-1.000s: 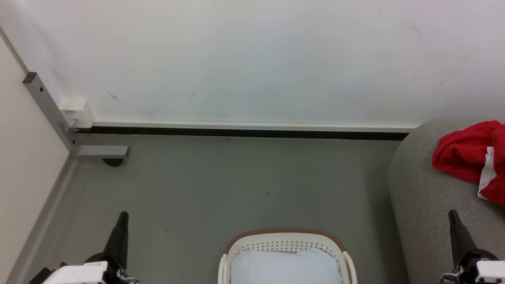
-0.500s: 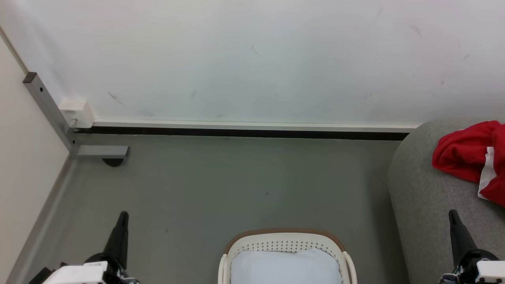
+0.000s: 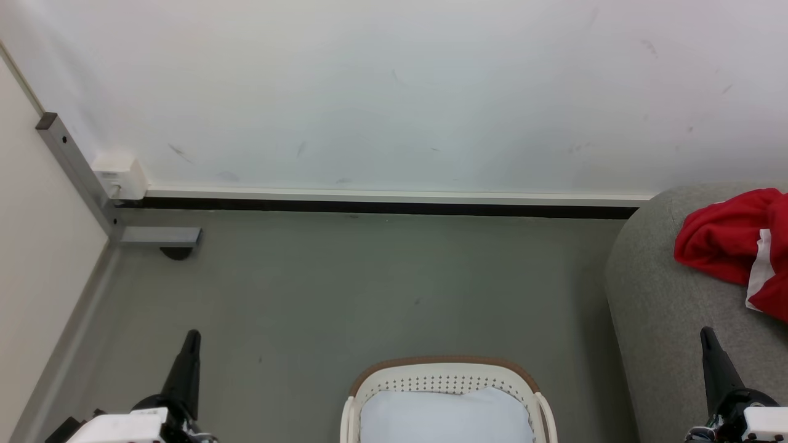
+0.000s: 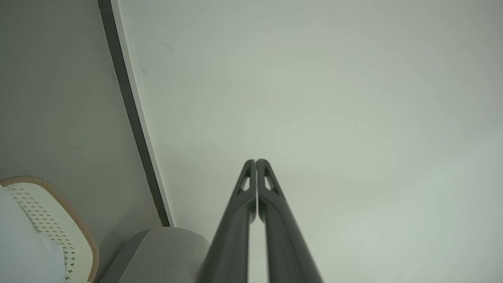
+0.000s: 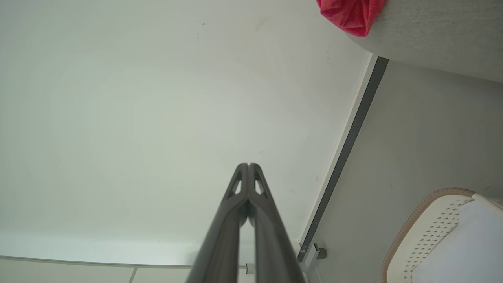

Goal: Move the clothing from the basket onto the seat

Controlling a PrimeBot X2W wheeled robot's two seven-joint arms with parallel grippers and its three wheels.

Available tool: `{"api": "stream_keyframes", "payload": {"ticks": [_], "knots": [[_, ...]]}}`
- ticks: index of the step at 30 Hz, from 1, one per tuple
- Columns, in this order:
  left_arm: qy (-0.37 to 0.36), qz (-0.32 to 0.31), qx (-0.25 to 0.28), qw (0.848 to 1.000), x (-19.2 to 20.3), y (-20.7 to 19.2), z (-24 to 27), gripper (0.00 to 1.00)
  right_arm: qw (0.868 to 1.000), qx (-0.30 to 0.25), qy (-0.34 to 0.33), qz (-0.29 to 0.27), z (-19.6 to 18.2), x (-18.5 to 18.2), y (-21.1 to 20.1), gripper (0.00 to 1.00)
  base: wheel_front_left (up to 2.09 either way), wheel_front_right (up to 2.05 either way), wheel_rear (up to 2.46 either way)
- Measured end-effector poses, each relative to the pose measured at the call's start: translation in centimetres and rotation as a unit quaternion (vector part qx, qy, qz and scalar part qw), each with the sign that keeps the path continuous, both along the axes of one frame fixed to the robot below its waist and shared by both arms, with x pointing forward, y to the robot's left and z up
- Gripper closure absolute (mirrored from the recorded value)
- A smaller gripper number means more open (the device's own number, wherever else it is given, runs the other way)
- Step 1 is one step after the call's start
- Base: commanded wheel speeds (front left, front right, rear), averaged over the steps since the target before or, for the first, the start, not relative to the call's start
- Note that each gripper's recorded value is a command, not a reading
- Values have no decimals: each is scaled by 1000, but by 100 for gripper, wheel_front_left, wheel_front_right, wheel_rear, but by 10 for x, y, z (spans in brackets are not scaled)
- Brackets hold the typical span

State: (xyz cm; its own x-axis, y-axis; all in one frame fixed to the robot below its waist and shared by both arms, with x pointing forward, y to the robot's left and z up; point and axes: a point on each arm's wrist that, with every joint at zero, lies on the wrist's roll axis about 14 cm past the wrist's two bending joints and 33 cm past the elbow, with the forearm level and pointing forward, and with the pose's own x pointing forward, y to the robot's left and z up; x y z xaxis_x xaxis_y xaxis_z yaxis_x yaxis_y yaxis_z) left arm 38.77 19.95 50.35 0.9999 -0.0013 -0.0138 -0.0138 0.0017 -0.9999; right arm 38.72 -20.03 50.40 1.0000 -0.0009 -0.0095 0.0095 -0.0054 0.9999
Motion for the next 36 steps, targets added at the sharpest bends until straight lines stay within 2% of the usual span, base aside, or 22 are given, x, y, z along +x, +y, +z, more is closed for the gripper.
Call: {"api": "stream_keyframes", "payload": {"ticks": [36], "knots": [[0,0,0,1000,0,0,0,100,1000,0,0,0,0,0,0,100,0,0,0]]}}
